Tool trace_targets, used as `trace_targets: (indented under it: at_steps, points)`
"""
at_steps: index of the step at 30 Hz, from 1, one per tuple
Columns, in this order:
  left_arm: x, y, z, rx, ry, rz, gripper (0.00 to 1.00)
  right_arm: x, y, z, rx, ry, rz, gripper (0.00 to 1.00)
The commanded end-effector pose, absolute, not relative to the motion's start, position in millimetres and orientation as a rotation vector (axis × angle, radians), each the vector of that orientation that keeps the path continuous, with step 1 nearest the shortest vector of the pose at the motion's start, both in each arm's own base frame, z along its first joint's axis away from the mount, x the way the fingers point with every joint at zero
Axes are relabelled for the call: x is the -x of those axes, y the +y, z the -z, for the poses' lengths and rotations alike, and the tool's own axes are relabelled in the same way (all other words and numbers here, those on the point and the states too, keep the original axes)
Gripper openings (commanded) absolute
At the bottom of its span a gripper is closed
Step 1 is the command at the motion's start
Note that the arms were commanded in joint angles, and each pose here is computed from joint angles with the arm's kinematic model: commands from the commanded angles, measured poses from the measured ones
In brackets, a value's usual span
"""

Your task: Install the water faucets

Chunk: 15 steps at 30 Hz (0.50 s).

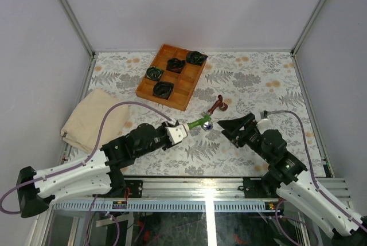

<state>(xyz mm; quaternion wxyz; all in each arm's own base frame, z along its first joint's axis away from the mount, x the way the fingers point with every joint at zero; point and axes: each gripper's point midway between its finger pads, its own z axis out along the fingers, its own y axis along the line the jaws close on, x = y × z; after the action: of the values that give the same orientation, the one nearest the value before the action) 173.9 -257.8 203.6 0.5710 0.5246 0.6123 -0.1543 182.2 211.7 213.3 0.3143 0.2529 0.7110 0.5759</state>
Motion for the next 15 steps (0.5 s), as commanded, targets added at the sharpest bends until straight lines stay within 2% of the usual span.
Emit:
trace_targets:
  at_steps: [1,7,10,15]
  points:
    - [-175.7,-272.1,-194.7,-1.005,1.669,0.635,0.00,-196.1,161.4,-182.7,-0.726,1.894,-1.101,0.85]
    - [-152.6,-291.2,-163.6,-0.897,1.932,1.278,0.00,-197.8,145.9,-191.6,-0.718,1.842,-1.034,0.85]
    - [-157.9,-290.4,-158.5,-0.761,2.012,1.452,0.00,-198.5,143.8,-193.7,-0.708,1.837,-1.017,0.85]
    - [-148.8,-290.1,-140.0,-0.728,2.138,1.656,0.02,-199.0,147.0,-193.4,-0.699,1.845,-1.025,0.85]
